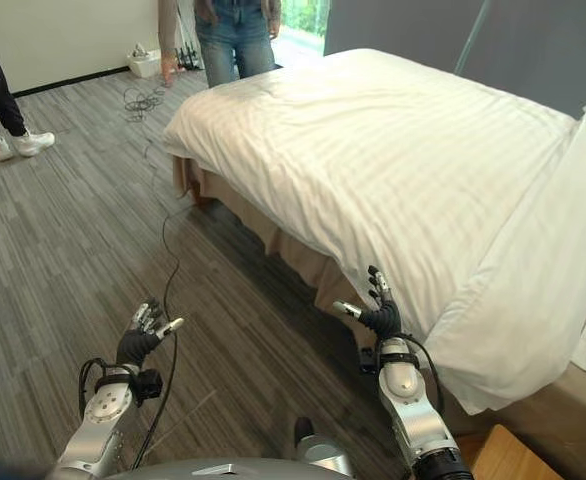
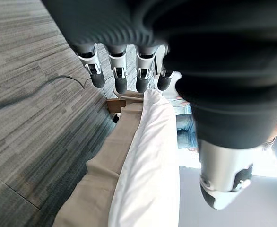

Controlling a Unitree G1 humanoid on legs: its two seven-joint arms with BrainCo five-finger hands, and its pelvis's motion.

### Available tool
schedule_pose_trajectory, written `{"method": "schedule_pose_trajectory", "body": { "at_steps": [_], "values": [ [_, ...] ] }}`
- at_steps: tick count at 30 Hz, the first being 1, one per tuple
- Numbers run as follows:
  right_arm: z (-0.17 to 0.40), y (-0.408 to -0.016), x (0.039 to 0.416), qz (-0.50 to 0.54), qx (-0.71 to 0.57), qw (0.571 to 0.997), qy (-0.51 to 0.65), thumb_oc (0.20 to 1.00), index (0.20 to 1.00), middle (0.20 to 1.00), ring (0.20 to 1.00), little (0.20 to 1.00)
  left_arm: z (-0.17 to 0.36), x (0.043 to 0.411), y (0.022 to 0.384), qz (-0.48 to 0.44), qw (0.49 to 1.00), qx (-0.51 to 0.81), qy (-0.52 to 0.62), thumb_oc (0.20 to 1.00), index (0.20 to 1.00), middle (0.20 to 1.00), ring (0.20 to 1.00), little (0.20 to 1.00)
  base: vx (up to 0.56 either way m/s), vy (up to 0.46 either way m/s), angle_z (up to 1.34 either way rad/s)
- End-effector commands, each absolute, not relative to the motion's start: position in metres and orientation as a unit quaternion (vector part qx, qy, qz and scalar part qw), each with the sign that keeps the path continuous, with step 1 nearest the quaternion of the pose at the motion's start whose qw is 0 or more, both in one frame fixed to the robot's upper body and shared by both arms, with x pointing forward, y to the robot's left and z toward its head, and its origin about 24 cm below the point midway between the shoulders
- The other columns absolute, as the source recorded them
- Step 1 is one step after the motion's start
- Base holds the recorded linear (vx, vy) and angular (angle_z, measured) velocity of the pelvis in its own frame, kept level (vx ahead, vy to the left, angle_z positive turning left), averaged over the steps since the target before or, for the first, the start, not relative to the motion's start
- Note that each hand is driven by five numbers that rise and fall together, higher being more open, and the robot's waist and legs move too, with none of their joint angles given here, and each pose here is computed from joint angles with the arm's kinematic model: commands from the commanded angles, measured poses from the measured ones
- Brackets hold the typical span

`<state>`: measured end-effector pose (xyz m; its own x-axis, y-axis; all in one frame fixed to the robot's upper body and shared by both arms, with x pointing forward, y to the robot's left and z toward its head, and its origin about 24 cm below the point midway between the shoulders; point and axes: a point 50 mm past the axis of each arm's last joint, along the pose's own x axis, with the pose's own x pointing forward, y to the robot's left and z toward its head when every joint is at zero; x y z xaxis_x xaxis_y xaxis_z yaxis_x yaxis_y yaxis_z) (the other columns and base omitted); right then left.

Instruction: Making the bed.

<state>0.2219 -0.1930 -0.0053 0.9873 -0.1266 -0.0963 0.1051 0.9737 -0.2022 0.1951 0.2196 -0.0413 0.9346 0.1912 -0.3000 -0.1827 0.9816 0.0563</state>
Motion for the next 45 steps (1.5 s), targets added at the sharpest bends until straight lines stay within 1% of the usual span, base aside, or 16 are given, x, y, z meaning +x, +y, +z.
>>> {"method": "schedule_pose_trajectory", "body": {
  "at_steps": [1, 9, 15, 28, 45],
  "values": [
    [0.035, -0.185, 0.245, -0.062, -0.054, 0.996, -0.046, 1.0, 1.0, 1.0, 1.0, 1.0, -0.012, 0.216, 0.228, 0.086, 0.992, 0.02, 0.086, 1.0, 1.0, 1.0, 1.0, 1.0, 0.0, 0.0, 0.0],
    [0.024, -0.186, 0.239, -0.068, -0.04, 0.997, -0.019, 1.0, 1.0, 1.0, 1.0, 1.0, -0.02, 0.211, 0.223, 0.081, 0.991, -0.012, 0.104, 1.0, 1.0, 1.0, 1.0, 1.0, 0.0, 0.0, 0.0],
    [0.021, -0.187, 0.239, -0.07, -0.04, 0.997, -0.012, 1.0, 1.0, 1.0, 1.0, 1.0, -0.019, 0.211, 0.222, 0.081, 0.991, -0.017, 0.103, 1.0, 1.0, 1.0, 1.0, 1.0, 0.0, 0.0, 0.0],
    [0.003, -0.19, 0.233, -0.082, -0.045, 0.995, 0.039, 1.0, 1.0, 1.0, 1.0, 1.0, -0.023, 0.211, 0.221, 0.079, 0.99, -0.019, 0.117, 1.0, 1.0, 1.0, 1.0, 1.0, 0.0, 0.0, 0.0],
    [0.002, -0.19, 0.231, -0.078, -0.046, 0.995, 0.04, 1.0, 1.0, 1.0, 1.0, 1.0, -0.026, 0.209, 0.222, 0.078, 0.989, -0.018, 0.124, 1.0, 1.0, 1.0, 1.0, 1.0, 0.0, 0.0, 0.0]
  ]
}}
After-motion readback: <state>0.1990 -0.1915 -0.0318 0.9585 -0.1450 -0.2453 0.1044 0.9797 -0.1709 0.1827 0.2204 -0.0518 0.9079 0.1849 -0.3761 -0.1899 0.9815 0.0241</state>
